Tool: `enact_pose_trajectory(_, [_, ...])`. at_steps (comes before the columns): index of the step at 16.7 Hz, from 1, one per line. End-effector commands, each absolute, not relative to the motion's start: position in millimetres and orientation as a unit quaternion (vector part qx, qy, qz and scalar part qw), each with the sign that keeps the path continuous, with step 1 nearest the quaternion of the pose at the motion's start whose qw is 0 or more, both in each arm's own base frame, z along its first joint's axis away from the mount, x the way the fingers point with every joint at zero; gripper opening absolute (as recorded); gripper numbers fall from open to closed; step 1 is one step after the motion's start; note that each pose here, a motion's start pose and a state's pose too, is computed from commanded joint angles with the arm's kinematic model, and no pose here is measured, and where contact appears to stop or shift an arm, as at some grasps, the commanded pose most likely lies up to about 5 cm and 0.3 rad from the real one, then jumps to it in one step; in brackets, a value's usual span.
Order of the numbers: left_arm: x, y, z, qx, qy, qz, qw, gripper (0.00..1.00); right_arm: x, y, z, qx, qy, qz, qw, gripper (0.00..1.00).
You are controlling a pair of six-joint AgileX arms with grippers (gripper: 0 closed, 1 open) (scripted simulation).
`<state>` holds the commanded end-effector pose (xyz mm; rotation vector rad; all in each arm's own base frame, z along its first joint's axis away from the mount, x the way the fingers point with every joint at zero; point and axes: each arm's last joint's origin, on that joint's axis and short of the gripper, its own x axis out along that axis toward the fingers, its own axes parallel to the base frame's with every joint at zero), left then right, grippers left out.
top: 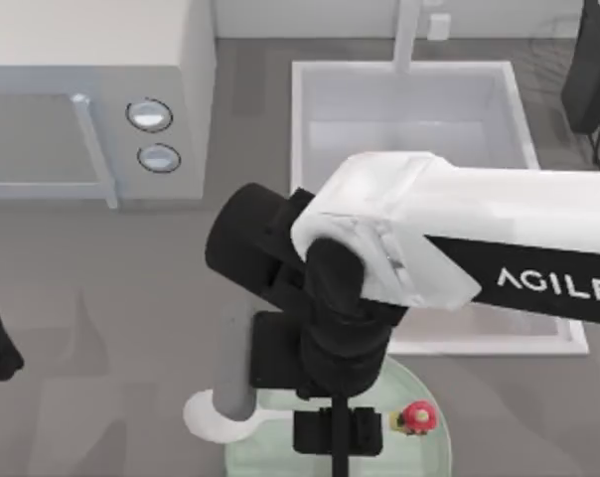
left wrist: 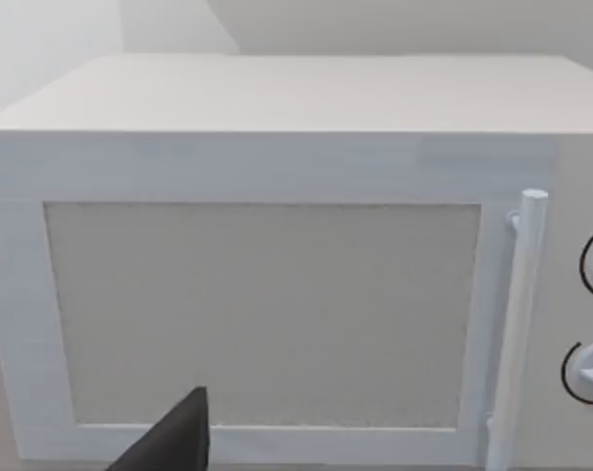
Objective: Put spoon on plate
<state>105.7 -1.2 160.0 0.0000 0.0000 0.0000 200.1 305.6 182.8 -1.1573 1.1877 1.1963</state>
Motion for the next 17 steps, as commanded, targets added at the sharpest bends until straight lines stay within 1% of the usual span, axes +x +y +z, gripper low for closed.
enact_pose_trajectory(10, [106,-1,160,0.0,0.0,0.0,1.0,1.0,223,300,182,-0.464,0.474,0.46,0.59,0.0])
enact_pose_trajectory(13, [106,-1,160,0.0,0.0,0.0,1.0,1.0,223,301,181,-0.462,0.467,0.462,0.596,0.0])
enact_pose_trajectory(17, [106,-1,160,0.0,0.0,0.0,1.0,1.0,216,305,178,-0.465,0.46,0.479,0.585,0.0])
